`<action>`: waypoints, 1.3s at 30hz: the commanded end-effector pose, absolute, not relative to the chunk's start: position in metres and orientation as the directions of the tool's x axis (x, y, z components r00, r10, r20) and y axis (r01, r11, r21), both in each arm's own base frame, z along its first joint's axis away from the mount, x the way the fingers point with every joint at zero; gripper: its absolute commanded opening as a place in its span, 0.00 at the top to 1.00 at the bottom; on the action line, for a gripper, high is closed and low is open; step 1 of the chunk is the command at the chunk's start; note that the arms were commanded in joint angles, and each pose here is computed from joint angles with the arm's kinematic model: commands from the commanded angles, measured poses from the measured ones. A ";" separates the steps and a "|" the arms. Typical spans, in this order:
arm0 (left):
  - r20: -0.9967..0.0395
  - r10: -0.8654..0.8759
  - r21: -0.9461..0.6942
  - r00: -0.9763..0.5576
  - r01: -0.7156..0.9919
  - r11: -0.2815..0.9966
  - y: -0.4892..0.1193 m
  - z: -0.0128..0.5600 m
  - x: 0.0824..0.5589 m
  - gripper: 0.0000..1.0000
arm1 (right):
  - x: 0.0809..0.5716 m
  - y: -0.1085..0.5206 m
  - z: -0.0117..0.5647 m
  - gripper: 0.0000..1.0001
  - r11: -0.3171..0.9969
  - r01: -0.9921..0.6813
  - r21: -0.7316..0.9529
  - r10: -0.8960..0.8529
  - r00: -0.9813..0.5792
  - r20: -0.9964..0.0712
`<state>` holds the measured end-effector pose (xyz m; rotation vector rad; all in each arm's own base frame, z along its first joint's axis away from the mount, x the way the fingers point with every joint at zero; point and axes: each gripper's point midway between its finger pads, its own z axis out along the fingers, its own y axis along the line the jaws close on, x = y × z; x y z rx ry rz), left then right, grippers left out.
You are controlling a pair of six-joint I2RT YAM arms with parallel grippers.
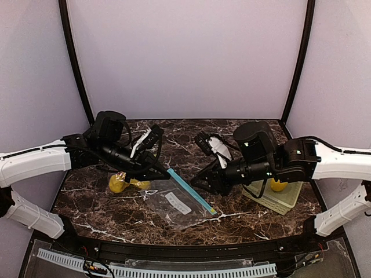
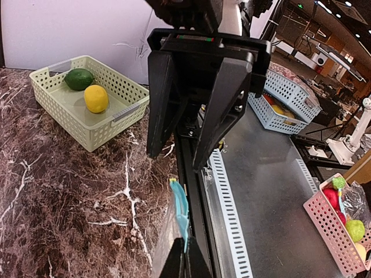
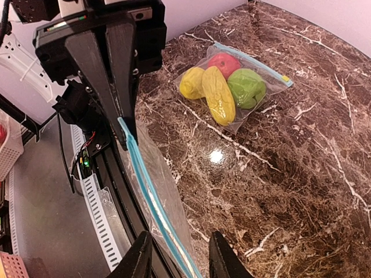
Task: Place the food in the zip-top bag and seal the zipper
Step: Unzip the zipper food storage bag at the corner of the board, then pass from the left arm to the right
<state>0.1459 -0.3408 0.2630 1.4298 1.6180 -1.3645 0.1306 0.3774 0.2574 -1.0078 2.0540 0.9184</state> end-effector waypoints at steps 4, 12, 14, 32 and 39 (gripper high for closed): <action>-0.906 0.349 -0.305 -0.239 0.941 -0.146 -0.342 0.271 0.137 0.99 | 0.131 0.389 0.257 0.70 0.415 -0.860 0.297 -0.398 -0.465 -0.791; -0.907 0.349 -0.303 -0.236 0.940 -0.154 -0.343 0.272 0.135 0.99 | 0.133 0.394 0.249 0.73 0.396 -0.866 0.304 -0.422 -0.466 -0.778; -0.907 0.348 -0.305 -0.236 0.939 -0.157 -0.342 0.273 0.135 0.99 | 0.132 0.396 0.245 0.73 0.388 -0.869 0.307 -0.432 -0.466 -0.772; -0.908 0.350 -0.298 -0.228 0.941 -0.158 -0.342 0.273 0.134 0.99 | 0.115 0.411 0.239 0.83 0.260 -0.890 0.374 -0.466 -0.455 -0.759; -0.908 0.354 -0.275 -0.227 0.957 -0.092 -0.342 0.272 0.144 0.93 | 0.129 0.405 0.239 1.00 0.340 -0.868 0.361 -0.438 -0.486 -0.756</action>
